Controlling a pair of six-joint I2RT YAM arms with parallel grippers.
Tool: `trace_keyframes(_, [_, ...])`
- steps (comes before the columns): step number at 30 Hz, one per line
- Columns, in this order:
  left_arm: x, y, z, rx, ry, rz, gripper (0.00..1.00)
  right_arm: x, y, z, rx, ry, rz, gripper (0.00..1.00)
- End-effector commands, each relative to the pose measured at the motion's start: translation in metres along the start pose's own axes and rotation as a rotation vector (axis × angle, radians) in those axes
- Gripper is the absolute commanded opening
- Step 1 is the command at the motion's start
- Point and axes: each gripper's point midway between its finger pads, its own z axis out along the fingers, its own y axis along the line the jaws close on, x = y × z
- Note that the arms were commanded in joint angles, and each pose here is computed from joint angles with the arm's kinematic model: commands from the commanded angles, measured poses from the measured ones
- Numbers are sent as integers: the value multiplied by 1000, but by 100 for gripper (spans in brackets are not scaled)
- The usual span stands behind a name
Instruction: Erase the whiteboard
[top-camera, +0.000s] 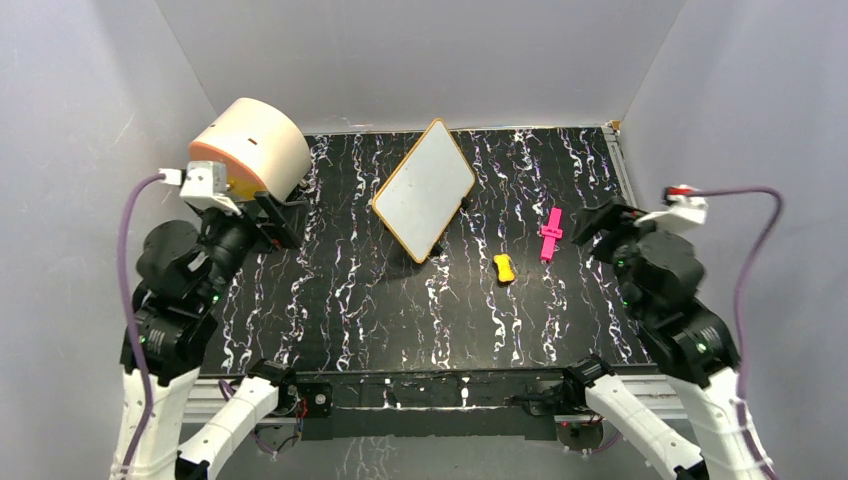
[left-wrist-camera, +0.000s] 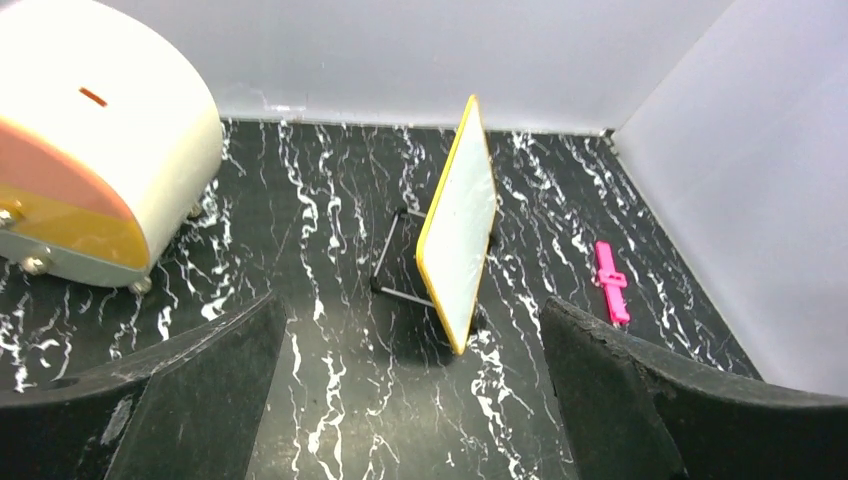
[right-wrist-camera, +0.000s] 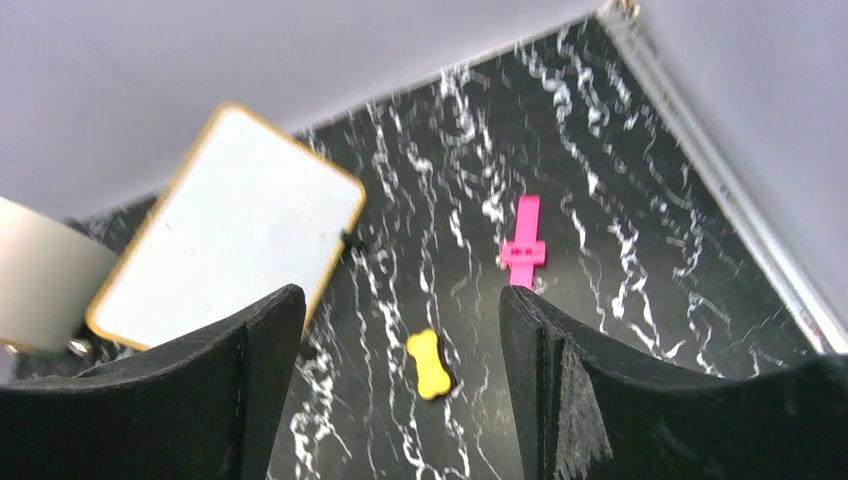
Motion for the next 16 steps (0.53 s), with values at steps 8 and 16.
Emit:
trace_keyframes(8, [-49, -9, -53, 15, -126, 55, 98, -84, -13, -54, 5, -220, 50, 71])
trace_keyframes(16, [-53, -5, -59, -3, -151, 64, 98, -99, -6, -63, -48, -277, 78, 71])
